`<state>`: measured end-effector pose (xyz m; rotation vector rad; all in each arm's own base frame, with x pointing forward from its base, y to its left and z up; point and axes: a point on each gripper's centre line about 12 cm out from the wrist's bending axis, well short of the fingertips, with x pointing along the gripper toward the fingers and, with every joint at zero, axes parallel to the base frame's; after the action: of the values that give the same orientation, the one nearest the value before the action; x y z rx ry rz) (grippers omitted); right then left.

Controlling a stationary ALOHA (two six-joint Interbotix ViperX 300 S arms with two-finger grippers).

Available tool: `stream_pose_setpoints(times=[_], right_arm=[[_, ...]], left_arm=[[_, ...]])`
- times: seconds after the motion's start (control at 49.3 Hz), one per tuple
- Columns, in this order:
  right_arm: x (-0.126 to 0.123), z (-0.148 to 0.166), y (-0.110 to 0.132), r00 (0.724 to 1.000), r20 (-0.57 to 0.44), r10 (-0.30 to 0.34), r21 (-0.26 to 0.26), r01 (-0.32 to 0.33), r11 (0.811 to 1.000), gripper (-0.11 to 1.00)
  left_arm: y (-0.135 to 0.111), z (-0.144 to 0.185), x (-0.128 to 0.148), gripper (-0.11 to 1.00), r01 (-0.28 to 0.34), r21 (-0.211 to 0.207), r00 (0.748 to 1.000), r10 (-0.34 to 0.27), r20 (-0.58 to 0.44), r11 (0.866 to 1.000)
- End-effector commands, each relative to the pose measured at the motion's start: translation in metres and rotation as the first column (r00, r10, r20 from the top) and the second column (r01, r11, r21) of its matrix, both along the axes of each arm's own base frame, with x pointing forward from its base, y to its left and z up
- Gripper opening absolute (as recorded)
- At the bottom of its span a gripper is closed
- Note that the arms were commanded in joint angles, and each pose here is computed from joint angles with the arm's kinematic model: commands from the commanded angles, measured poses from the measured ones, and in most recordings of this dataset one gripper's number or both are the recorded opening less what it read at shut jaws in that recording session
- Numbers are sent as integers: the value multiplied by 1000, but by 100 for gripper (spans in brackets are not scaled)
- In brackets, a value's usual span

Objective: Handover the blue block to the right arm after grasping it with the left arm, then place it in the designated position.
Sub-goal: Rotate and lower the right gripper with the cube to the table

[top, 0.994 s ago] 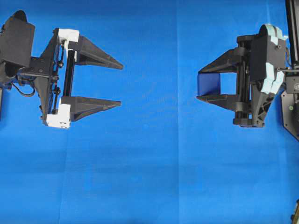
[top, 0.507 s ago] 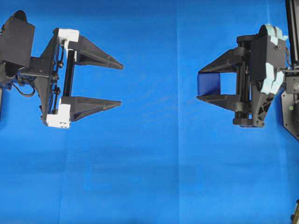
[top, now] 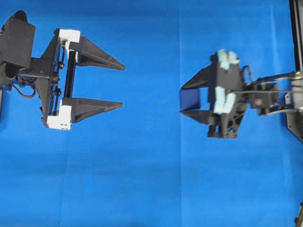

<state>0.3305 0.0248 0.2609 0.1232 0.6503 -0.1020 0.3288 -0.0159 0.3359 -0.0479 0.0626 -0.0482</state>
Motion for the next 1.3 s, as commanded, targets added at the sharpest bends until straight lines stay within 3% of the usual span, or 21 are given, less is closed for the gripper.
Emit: stream_pose_setpoints(times=[0.0,0.324,0.568,0.892,1.278], right_arm=[[8,-4,2,1000,19,12,14,-12,1000,47],[25,-57,-1,1000,-14,8,92,-7,996,46],[38,-91,4,999,11,53,146,-54,988,46],[45,-124,2,998,-44,53,160,-45,986,46],[49,-141,3,997,-41,68,185,-59,981,46]], left_arm=[[1,12,-2,93,-3,0,999,3,35,1000],[1,12,-1,93,-3,3,999,2,35,1000],[1,13,-1,93,-3,3,999,2,37,1000],[1,12,-2,93,-3,1,999,3,38,1000],[1,13,-1,93,-3,1,999,3,40,1000]])
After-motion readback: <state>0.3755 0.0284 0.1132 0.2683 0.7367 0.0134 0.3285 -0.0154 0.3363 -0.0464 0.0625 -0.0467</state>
